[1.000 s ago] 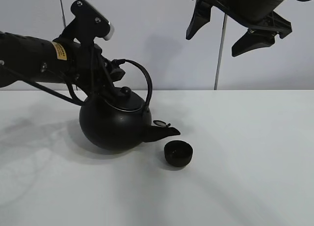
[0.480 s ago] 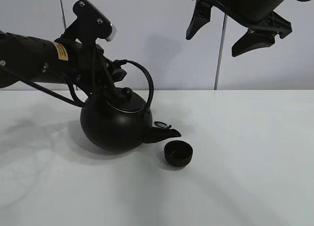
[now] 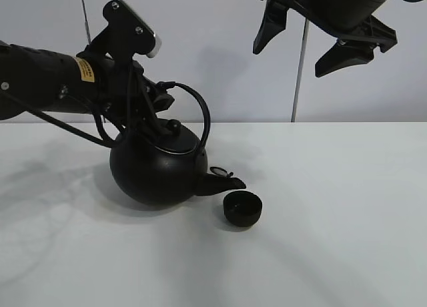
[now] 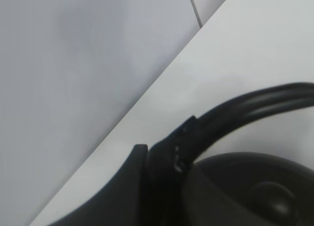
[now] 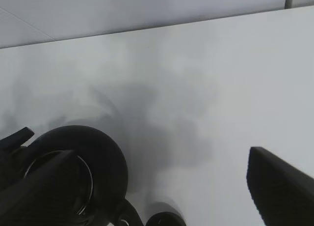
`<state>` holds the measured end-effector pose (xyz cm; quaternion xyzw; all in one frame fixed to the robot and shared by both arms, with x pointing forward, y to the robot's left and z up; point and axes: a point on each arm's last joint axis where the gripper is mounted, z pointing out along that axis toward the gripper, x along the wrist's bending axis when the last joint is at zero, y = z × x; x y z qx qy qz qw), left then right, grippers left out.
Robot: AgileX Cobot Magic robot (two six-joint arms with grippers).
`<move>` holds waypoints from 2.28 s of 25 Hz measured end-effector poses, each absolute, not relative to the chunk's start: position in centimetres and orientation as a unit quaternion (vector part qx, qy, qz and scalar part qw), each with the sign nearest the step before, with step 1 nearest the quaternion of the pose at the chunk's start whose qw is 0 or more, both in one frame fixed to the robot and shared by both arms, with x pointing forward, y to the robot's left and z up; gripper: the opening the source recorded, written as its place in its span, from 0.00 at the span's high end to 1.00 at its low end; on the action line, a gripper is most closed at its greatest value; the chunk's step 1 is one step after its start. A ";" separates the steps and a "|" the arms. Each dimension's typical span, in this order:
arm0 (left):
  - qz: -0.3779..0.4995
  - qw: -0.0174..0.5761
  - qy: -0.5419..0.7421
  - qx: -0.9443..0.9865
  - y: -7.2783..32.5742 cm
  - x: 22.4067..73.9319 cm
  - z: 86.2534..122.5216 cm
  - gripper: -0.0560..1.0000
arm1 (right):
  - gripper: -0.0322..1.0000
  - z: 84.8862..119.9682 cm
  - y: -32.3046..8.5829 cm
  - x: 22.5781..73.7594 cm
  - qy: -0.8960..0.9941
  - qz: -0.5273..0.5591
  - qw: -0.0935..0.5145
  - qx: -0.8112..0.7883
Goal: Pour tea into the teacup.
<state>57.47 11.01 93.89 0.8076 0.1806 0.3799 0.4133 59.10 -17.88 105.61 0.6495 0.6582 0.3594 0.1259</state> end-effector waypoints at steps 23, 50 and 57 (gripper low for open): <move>0.384 0.409 0.172 0.809 11.0 57.5 93.9 0.86 | 0.35 105.6 -17.9 59.1 0.658 0.360 0.126 0.649; 0.381 0.412 0.179 0.808 11.0 57.5 93.9 0.86 | 0.35 105.6 -17.9 59.1 0.658 0.360 0.126 0.650; 0.371 0.422 0.228 0.795 11.3 57.6 93.9 0.86 | 0.35 105.6 -17.9 59.1 0.658 0.360 0.126 0.650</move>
